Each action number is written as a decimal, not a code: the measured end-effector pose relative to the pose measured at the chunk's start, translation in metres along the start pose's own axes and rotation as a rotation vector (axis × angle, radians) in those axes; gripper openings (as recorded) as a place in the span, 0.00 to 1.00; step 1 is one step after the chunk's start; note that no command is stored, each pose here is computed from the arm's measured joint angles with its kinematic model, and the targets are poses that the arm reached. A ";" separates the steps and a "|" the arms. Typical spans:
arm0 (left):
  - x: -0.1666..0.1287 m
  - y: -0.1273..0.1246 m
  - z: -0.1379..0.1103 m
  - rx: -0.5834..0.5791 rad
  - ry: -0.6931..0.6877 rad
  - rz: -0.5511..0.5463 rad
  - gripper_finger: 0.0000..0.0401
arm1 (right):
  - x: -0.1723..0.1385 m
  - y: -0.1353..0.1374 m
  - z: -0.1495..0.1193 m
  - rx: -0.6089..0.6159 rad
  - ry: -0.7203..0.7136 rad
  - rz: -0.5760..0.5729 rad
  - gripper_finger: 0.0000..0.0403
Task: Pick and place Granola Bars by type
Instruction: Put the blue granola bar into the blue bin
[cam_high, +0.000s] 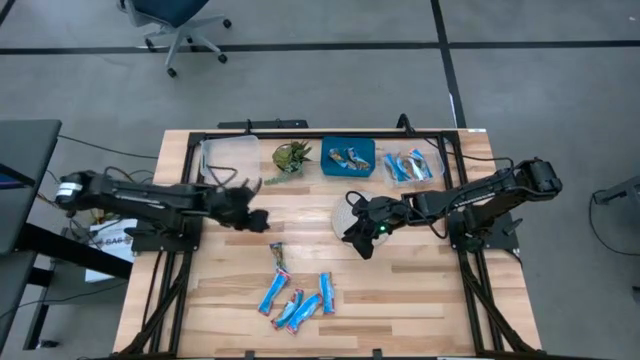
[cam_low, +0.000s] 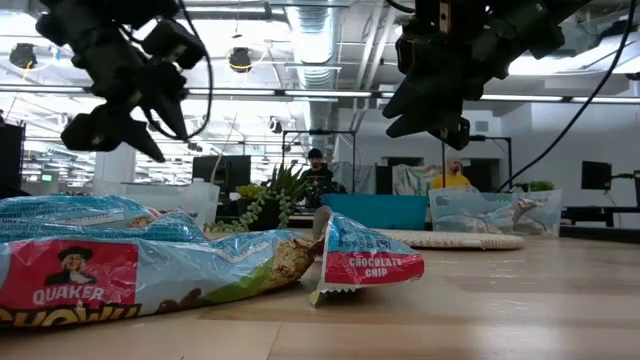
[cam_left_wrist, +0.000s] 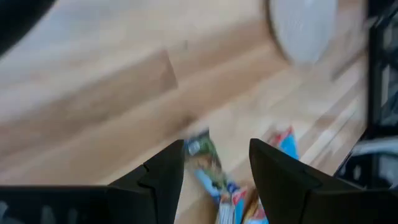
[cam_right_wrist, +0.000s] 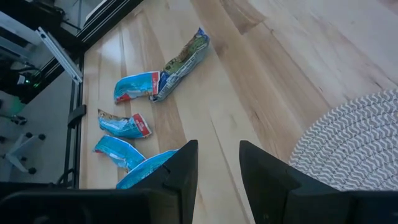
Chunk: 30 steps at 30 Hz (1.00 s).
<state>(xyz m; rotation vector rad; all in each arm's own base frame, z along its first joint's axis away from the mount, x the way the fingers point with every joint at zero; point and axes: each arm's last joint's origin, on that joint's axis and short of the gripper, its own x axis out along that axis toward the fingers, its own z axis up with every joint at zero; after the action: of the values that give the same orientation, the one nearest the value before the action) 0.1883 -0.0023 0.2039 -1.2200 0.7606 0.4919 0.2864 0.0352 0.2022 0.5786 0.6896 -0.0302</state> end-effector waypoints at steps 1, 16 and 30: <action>0.004 -0.004 -0.002 0.008 0.028 0.010 0.43 | 0.000 0.000 0.000 0.000 0.001 0.000 0.27; 0.042 -0.022 -0.058 -0.111 0.077 0.150 0.43 | 0.000 0.000 0.000 -0.027 0.003 0.004 0.27; 0.088 -0.021 -0.072 -0.162 0.046 0.148 0.43 | 0.000 0.001 0.000 -0.052 0.007 0.010 0.27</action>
<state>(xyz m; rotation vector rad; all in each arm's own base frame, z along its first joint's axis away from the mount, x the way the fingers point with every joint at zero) 0.2433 -0.0825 0.1413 -1.3343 0.8671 0.6587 0.2863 0.0360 0.2021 0.5323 0.6927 -0.0003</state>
